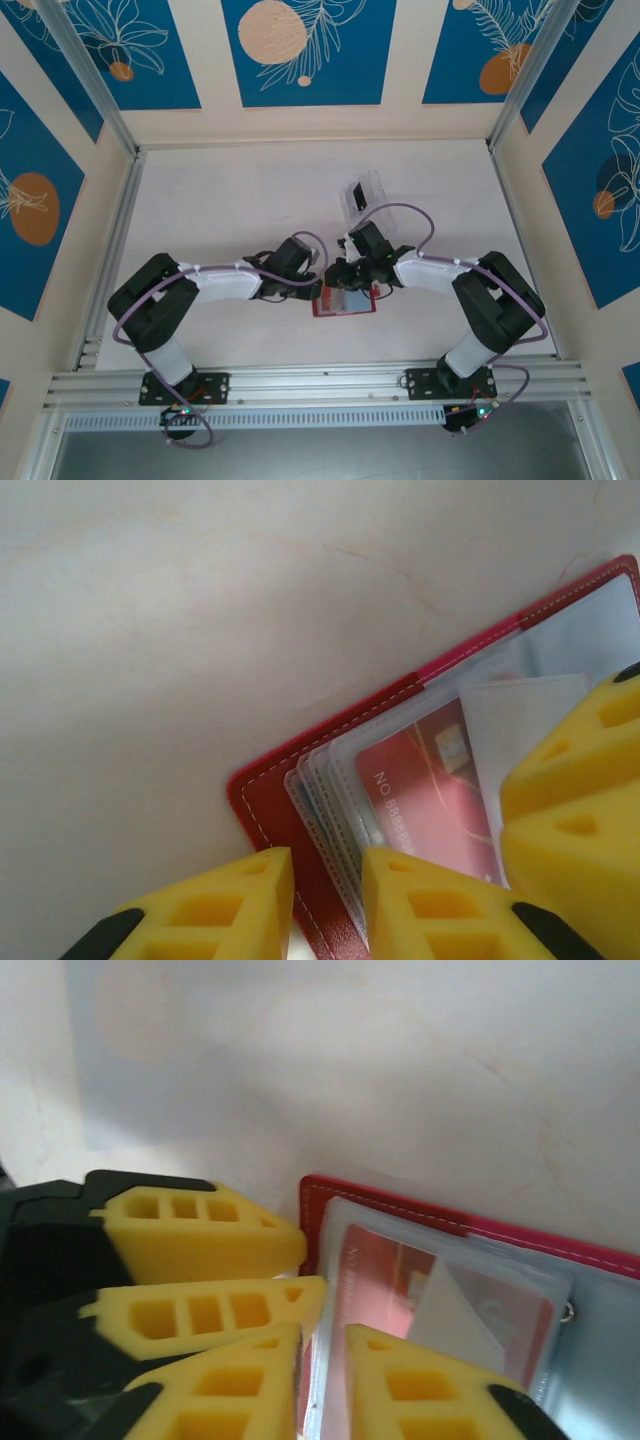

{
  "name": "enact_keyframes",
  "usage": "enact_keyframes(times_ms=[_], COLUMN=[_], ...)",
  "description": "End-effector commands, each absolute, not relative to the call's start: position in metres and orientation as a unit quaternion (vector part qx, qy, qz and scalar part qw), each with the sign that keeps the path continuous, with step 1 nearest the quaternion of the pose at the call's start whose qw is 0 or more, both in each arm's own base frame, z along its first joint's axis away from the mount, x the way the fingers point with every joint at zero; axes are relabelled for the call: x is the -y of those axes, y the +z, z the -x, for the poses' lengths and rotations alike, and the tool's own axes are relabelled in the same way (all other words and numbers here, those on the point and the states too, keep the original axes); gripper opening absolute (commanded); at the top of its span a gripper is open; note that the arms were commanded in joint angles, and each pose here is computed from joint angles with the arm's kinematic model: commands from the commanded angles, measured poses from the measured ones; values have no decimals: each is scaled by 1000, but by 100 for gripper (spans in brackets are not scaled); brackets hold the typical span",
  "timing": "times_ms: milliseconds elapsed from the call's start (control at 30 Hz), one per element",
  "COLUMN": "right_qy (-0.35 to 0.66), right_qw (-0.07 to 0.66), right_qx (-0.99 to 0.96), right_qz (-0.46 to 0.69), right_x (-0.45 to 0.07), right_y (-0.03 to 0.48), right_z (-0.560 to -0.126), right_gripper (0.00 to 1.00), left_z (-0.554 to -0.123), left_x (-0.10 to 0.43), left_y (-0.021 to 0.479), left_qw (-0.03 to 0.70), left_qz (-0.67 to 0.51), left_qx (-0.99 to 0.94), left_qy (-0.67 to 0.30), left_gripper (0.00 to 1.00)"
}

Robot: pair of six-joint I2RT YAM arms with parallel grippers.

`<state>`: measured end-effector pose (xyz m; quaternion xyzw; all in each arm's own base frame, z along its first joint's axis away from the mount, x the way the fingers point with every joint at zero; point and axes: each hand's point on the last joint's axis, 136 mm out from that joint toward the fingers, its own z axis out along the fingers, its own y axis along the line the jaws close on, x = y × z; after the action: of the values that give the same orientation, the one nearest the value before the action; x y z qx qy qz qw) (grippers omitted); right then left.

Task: Put the credit cards into the card holder
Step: Flip over the card slot in the card holder.

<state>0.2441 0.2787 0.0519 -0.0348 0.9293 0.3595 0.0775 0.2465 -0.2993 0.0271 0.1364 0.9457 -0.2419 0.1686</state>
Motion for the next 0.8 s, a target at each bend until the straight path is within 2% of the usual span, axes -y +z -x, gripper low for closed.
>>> enact_keyframes(times_ms=[0, 167, 367, 767], right_qy=[371, 368, 370, 418], right_qw=[49, 38, 35, 53], right_qx=[-926, -927, -926, -900], right_qz=[53, 59, 68, 113], right_x=[-289, -297, -305, -331], right_y=[53, 48, 49, 92], right_z=[-237, -239, -239, -247], right_gripper=[23, 26, 31, 35], left_z=[-247, -246, -245, -244], left_x=[279, 274, 269, 265], left_y=[27, 34, 36, 33], left_qw=[169, 173, 173, 170], left_qz=[-113, -113, -106, -95], left_qx=[-954, -952, -953, -954], left_qy=[-221, -224, -226, -227], left_gripper=[26, 31, 32, 33])
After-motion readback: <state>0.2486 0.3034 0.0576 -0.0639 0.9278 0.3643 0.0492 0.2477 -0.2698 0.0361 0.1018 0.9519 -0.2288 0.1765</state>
